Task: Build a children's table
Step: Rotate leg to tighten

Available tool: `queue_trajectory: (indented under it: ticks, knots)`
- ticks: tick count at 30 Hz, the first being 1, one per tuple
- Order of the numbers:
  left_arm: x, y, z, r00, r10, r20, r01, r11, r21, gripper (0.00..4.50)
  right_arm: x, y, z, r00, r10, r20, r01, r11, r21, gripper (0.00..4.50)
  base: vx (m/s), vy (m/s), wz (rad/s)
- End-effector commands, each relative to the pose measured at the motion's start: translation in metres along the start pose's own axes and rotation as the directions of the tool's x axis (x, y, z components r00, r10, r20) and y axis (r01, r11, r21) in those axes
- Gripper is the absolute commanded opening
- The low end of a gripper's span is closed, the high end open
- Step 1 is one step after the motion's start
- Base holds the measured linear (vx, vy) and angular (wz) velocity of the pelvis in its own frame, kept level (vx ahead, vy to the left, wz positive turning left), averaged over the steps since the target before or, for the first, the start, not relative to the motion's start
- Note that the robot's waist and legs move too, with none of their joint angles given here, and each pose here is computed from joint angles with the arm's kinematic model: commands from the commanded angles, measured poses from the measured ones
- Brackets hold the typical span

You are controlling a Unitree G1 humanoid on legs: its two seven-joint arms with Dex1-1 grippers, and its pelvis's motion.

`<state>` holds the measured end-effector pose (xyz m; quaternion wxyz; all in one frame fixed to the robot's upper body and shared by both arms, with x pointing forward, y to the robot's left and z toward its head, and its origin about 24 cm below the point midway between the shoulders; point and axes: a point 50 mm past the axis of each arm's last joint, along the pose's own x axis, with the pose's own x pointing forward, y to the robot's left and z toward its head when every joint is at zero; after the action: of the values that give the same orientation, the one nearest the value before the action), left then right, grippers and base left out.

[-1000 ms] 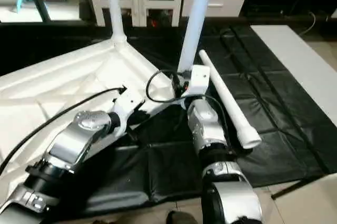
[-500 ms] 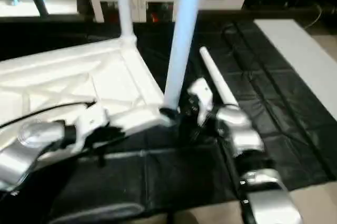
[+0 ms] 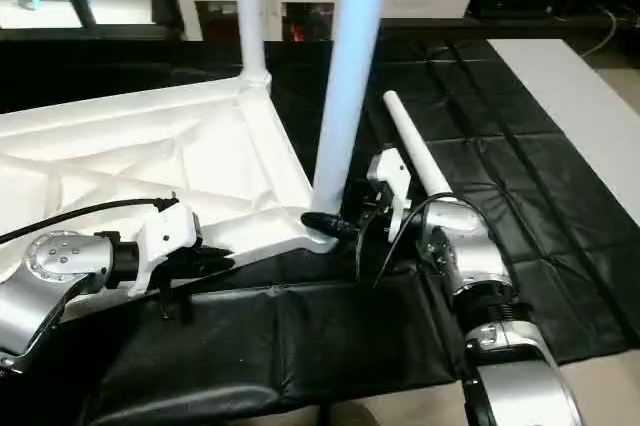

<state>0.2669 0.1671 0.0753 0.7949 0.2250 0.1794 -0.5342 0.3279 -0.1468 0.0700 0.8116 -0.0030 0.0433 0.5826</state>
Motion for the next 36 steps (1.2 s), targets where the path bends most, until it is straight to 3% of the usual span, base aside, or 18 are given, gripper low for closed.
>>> queue_trajectory:
  ticks: [1, 8, 13, 15, 19, 23, 27, 29, 31, 32, 33, 34, 36]
  knots:
    - [0.008, -0.009, -0.004, 0.998, -0.062, -0.009, 0.062, 0.998, -0.009, 0.0, -0.001, 0.0, -0.002, 1.0, -0.008, -0.016, 0.008, 1.0, 0.0, 3.46, 0.0, 0.0, 0.0]
    - [0.009, -0.004, -0.004, 0.999, -0.025, -0.019, 0.025, 0.999, -0.02, 0.0, 0.0, -0.006, -0.005, 0.996, -0.09, -0.02, 0.09, 0.996, 0.016, 2.91, 0.0, 0.0, 0.0]
    - [0.011, -0.002, -0.004, 1.0, 0.002, -0.022, -0.002, 1.0, -0.026, 0.0, 0.003, -0.006, -0.013, 0.984, -0.176, -0.041, 0.177, 0.984, 0.023, 2.55, 0.0, 0.0, 0.0]
    - [0.018, -0.001, -0.001, 1.0, 0.027, -0.017, -0.027, 0.999, -0.03, 0.0, 0.01, -0.007, -0.022, 0.956, -0.286, -0.062, 0.289, 0.957, 0.039, 2.27, 0.0, 0.0, 0.0]
    - [0.033, -0.002, 0.004, 0.997, 0.072, -0.03, -0.074, 0.995, -0.063, 0.0, 0.02, -0.01, -0.033, 0.885, -0.453, -0.109, 0.46, 0.887, 0.048, 2.07, 0.0, 0.0, 0.0]
    - [0.06, 0.008, 0.012, 0.965, 0.244, -0.097, -0.256, 0.955, -0.147, 0.0, 0.039, -0.014, -0.04, 0.749, -0.643, -0.159, 0.659, 0.749, 0.073, 1.98, 0.0, 0.0, 0.0]
    - [0.079, 0.012, 0.029, 0.949, 0.305, -0.084, -0.316, 0.917, -0.242, 0.0, 0.062, -0.011, -0.041, 0.628, -0.759, -0.173, 0.776, 0.592, 0.219, 1.95, 0.0, 0.0, 0.0]
    - [0.089, 0.014, 0.042, 0.946, 0.317, -0.064, -0.323, 0.913, -0.248, 0.0, 0.081, -0.003, -0.041, 0.598, -0.779, -0.189, 0.794, 0.543, 0.273, 1.95, 0.0, 0.0, 0.0]
    - [0.089, 0.014, 0.042, 0.946, 0.317, -0.062, -0.322, 0.914, -0.247, 0.0, 0.082, -0.002, -0.041, 0.602, -0.776, -0.188, 0.791, 0.547, 0.274, 1.95, 0.0, 0.0, 0.0]
    - [0.09, 0.015, 0.046, 0.948, 0.316, -0.048, -0.319, 0.921, -0.223, 0.0, 0.089, 0.0, -0.037, 0.64, -0.752, -0.157, 0.758, 0.586, 0.285, 1.95, 0.0, 0.0, 0.0]
    - [0.09, 0.015, 0.046, 0.948, 0.316, -0.048, -0.319, 0.921, -0.223, 0.0, 0.089, 0.0, -0.037, 0.64, -0.752, -0.157, 0.758, 0.586, 0.285, 1.95, 0.0, 0.0, 0.0]
    - [0.086, 0.014, 0.044, 0.953, 0.3, -0.032, -0.301, 0.94, -0.16, 0.0, 0.091, 0.001, -0.031, 0.696, -0.71, -0.107, 0.701, 0.64, 0.315, 1.95, 0.0, 0.0, 0.0]
    - [0.082, 0.011, 0.04, 0.966, 0.259, -0.024, -0.26, 0.96, -0.107, 0.0, 0.09, -0.001, -0.025, 0.737, -0.673, -0.058, 0.653, 0.689, 0.313, 1.95, 0.0, 0.0, 0.0]
